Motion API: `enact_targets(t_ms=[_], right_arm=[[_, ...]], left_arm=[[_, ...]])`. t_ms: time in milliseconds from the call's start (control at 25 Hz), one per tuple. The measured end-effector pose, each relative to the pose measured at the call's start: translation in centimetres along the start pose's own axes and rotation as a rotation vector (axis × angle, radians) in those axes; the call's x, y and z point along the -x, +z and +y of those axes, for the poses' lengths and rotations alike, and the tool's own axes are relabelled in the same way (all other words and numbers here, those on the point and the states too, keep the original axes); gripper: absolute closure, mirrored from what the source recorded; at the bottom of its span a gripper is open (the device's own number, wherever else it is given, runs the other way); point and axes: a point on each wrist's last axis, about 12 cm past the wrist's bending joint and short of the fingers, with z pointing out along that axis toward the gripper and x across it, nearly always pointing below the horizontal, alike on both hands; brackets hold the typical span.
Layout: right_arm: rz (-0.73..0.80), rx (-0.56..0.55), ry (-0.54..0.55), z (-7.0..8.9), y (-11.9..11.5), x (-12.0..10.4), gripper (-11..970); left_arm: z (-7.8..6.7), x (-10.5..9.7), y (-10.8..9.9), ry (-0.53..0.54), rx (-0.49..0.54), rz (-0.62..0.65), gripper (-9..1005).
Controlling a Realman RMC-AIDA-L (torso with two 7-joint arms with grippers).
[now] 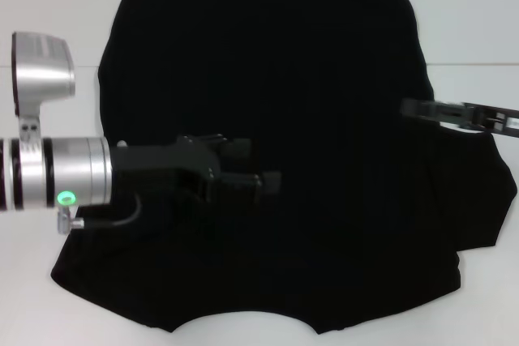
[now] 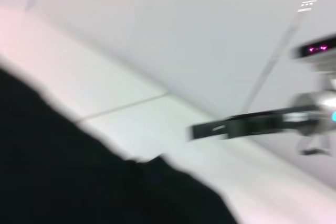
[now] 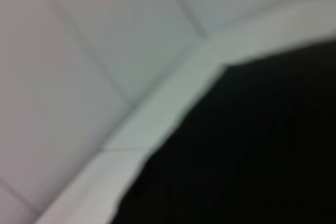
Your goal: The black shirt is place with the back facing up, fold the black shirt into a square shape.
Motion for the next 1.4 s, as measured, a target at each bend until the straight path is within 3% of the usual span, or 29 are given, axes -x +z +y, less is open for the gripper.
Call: enact_targets(t_ms=[240, 640, 880, 1400], right_arm=[[0.138, -0.184, 0.252, -2.6, -4.9, 0.8, 71], [0.325, -0.341, 0.384, -3.4, -8.6, -0.7, 71], [0.362, -0.386, 0.399, -3.8, -8.6, -1.3, 71], [0.337, -0.39, 0.374, -3.8, -4.9, -1.3, 76]], left_arm=[[-1.2, -2.2, 1.1, 0.196, -0.058, -0.031, 50], [-1.9, -2.8, 1.9, 0.306, -0.115, 0.014, 47], [-2.1, -2.8, 2.5, 0.343, -0.143, 0.059, 48], [-2.0, -2.9, 2.7, 0.351, -0.141, 0.071, 47]])
